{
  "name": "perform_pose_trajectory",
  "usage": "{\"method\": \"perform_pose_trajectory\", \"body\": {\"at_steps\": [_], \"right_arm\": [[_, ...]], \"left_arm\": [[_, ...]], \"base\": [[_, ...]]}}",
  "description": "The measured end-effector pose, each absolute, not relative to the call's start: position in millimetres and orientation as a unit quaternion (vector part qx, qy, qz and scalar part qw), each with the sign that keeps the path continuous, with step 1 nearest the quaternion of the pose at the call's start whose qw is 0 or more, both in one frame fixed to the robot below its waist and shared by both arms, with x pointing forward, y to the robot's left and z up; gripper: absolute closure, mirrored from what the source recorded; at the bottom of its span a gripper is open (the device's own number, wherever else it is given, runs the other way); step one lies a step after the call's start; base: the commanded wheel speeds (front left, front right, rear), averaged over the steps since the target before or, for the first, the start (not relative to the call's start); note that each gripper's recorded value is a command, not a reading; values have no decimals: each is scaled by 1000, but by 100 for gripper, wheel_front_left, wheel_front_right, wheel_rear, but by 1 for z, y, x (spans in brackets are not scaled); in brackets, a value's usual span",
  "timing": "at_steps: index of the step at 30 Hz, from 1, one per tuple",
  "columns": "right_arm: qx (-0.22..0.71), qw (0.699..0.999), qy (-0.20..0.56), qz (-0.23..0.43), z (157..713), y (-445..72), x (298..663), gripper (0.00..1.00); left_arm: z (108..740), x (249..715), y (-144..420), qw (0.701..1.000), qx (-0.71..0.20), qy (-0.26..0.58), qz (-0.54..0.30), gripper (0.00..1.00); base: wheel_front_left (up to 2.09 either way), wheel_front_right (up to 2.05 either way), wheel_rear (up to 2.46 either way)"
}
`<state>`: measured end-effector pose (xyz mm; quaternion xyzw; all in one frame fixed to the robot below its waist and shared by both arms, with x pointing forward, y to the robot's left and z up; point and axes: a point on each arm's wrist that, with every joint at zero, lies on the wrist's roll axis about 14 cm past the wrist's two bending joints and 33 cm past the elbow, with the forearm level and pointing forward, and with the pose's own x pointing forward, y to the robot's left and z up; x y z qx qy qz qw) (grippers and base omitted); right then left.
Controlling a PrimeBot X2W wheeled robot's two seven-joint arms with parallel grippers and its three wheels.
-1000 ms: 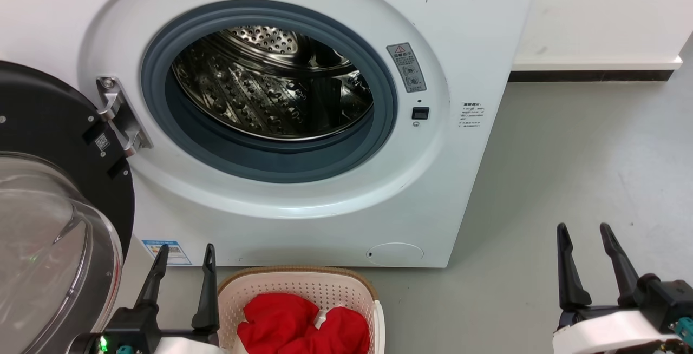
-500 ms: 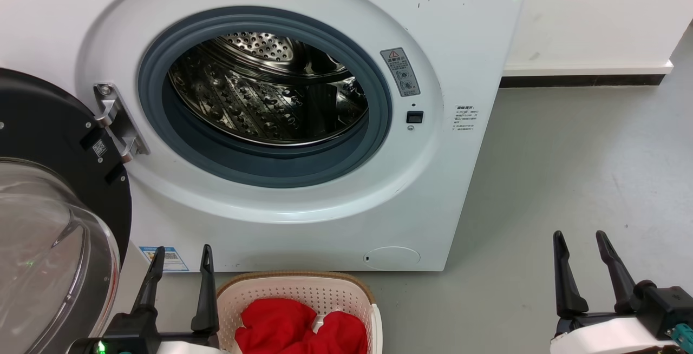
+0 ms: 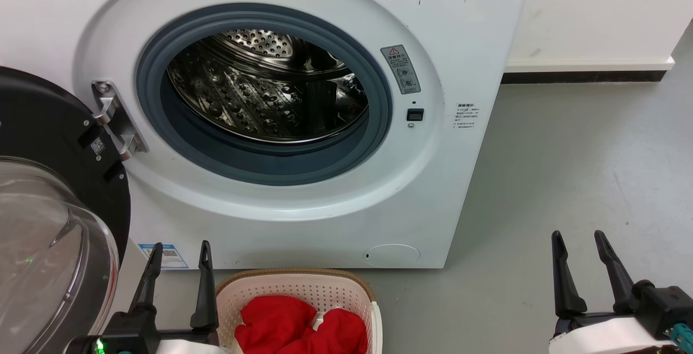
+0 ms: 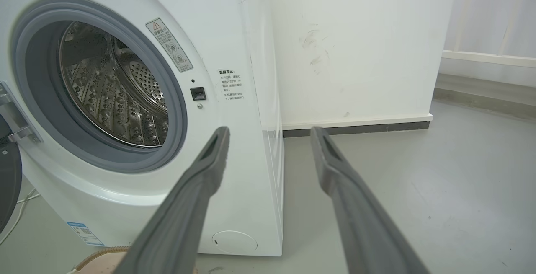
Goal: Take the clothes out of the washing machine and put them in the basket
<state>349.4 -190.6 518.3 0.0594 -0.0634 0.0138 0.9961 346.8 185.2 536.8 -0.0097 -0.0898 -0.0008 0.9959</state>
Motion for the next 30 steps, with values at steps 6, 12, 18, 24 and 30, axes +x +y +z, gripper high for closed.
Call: {"method": "perform_pose_trajectory", "body": {"at_steps": [6, 12, 18, 24, 30], "right_arm": [[60, 996, -60, 14, 516, -190, 349, 100], [66, 998, -22, 9, 493, -191, 342, 100], [123, 992, -8, -4, 487, -195, 341, 100], [178, 984, -2, -15, 484, -197, 343, 100], [229, 973, 0, -23, 485, -200, 347, 100]], "left_arm": [[536, 347, 186, 996, -15, -88, 4, 100], [510, 342, 187, 999, -20, -46, 7, 100], [500, 342, 191, 996, -78, -23, 18, 100], [499, 346, 194, 990, -137, -15, 26, 100], [496, 349, 197, 981, -192, -7, 33, 100]], "base": [[0, 0, 0], [0, 0, 0], [0, 0, 0], [0, 0, 0], [0, 0, 0]]}}
